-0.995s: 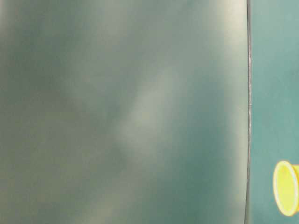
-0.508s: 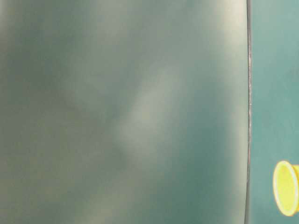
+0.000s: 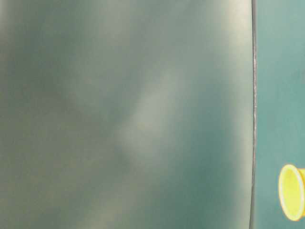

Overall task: Lift the orange cup with left arm.
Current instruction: 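Move the open left gripper rightward toward the orange cup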

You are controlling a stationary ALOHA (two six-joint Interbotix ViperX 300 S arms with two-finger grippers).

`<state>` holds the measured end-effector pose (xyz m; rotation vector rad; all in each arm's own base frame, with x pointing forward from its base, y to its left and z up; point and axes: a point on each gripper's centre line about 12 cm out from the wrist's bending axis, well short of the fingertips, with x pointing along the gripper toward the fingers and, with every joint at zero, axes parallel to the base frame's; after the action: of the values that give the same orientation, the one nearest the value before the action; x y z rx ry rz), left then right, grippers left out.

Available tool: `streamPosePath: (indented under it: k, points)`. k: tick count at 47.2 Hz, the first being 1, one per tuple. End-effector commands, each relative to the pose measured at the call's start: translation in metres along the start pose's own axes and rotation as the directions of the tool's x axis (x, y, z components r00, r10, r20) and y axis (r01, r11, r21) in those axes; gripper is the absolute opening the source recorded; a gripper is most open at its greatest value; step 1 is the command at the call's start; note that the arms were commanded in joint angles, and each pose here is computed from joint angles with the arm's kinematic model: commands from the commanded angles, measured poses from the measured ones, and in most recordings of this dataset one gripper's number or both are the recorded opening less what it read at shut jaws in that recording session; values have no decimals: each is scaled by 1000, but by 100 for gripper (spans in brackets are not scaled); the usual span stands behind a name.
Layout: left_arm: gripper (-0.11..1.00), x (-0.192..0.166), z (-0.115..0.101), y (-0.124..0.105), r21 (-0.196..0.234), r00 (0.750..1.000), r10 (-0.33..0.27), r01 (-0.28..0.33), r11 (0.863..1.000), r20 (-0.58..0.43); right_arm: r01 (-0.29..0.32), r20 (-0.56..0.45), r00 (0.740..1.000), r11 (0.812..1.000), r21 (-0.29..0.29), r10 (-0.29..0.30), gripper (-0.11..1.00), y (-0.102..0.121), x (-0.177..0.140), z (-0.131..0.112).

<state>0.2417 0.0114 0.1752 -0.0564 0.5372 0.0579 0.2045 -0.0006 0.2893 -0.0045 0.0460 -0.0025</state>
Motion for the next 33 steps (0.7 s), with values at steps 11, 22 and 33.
streamPosePath:
  k: [11,22,33]
  points:
    - [84,26,-8,7,-33,999,23,-24,999,-48,2,-3,1000,1000,2,-2,0,0,2,7]
    - [85,45,-15,7,-36,997,23,-26,999,-71,2,-3,1000,1000,2,-2,0,0,2,7]
    - [85,63,-28,8,-37,993,24,-29,999,-117,2,-3,1000,1000,3,-2,0,0,2,7]
